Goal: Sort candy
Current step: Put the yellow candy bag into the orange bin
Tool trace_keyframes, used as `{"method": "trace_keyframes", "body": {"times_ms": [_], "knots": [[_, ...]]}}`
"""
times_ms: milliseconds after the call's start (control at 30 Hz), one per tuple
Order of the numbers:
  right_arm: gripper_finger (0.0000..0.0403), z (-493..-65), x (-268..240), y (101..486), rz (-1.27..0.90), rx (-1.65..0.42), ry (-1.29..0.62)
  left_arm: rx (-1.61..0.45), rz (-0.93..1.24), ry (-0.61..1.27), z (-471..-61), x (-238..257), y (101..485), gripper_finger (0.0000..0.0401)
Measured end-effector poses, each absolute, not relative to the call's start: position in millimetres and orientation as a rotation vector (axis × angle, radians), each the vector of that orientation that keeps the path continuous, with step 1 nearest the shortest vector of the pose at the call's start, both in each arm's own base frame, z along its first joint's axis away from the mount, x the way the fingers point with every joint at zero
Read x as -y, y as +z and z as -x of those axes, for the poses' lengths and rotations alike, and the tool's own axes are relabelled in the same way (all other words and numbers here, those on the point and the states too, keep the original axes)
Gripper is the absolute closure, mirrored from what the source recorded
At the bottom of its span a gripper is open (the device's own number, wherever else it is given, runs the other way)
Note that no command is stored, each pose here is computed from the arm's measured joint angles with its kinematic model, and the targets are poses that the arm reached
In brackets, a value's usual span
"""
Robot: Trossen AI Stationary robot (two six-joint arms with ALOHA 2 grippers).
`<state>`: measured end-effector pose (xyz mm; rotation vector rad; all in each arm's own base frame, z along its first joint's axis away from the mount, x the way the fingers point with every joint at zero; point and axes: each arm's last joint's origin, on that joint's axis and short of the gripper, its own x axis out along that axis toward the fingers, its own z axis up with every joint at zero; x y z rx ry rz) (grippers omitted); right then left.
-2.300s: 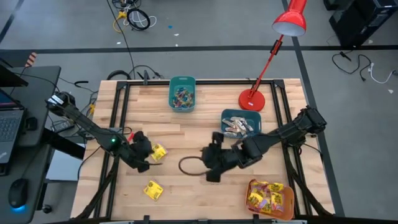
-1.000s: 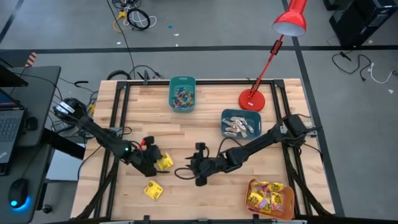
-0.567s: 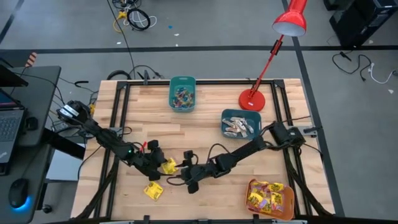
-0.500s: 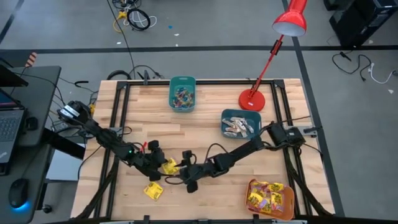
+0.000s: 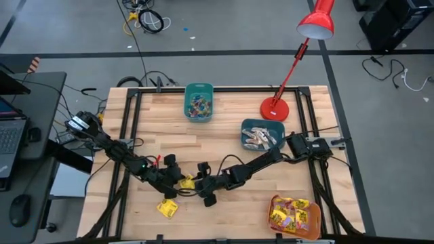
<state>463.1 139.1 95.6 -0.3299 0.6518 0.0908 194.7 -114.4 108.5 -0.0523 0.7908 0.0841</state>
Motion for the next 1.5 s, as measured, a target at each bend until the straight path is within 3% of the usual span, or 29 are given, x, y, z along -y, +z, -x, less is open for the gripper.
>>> {"method": "trace_keyframes", "body": {"times_ms": [167, 700, 1033, 1500], "knots": [[0.0240, -463.0, -139.1, 95.4, 0.336, -0.655, 0.095, -0.774, 0.069, 0.068, -196.1, 115.8, 109.4, 0.0391], [0.0395, -458.5, -149.3, 99.0, 0.281, -0.661, 0.121, -0.776, 0.049, 0.081, -195.5, 114.9, 109.2, 0.0391], [0.0402, -449.2, -150.2, 136.7, 0.147, -0.688, 0.137, -0.766, 0.028, 0.076, -196.0, 114.9, 110.9, 0.0391], [0.0396, -447.2, -151.7, 143.8, 0.249, -0.672, 0.145, -0.694, 0.049, 0.066, -200.8, 117.6, 116.2, 0.0392]]}}
